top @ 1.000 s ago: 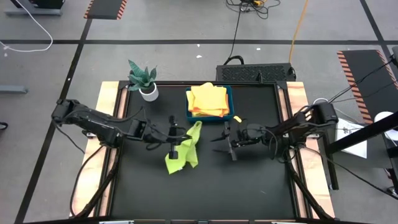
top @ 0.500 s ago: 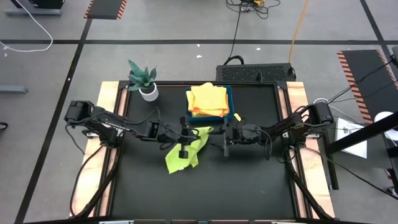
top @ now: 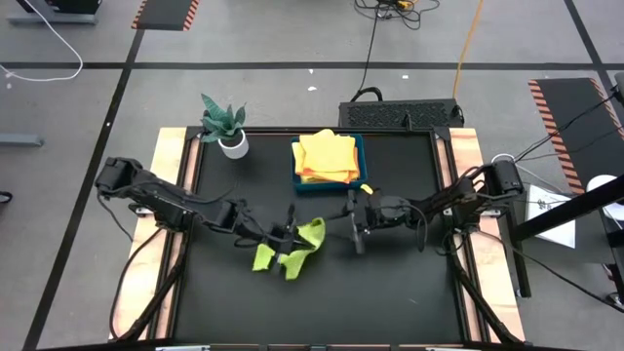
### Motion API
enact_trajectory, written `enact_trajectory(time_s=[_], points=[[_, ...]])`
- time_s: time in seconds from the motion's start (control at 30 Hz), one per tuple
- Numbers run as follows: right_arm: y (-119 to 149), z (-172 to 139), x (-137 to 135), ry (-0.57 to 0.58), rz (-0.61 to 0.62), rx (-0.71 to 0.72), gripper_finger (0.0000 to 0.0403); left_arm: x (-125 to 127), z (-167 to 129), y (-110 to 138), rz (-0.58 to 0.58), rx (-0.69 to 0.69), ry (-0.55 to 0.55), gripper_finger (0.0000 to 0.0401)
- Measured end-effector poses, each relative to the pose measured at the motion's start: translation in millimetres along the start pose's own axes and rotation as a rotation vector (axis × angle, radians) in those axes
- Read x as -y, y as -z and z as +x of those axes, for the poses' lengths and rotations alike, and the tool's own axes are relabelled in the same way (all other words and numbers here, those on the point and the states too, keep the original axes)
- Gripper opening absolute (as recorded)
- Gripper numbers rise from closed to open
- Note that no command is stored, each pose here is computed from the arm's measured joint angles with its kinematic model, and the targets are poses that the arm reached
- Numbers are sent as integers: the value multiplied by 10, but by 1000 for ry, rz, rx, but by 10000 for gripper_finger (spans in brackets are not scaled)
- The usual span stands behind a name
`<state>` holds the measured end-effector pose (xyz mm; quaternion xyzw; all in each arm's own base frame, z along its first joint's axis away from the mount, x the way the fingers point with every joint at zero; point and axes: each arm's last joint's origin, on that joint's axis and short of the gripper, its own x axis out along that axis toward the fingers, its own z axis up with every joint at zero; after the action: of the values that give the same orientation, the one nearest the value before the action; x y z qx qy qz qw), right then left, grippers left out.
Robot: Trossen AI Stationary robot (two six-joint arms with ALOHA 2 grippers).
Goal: Fold microfiber towels
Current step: Fold the green microfiber cloth
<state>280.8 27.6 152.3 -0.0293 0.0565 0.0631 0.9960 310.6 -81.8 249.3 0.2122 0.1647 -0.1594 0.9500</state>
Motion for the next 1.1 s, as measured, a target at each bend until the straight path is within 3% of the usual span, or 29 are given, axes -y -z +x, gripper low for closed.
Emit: enact_trajectory(time_s=[0.1,0.37,0.57,0.93,1.1], points=[[-76,-3,-69,-25,46,74,201,-50,-15,-105,-1,32,-65,1],[-209,-49,-274,-95,100,137,201,-173,22,10,-85,-37,-137,2],[-196,-49,-266,56,182,126,201,-232,152,67,-81,-10,-170,2],[-159,-43,-243,135,235,91,198,-309,422,310,-119,-23,-240,2],[-110,-39,-214,160,245,46,165,-312,427,287,-116,3,-243,5]])
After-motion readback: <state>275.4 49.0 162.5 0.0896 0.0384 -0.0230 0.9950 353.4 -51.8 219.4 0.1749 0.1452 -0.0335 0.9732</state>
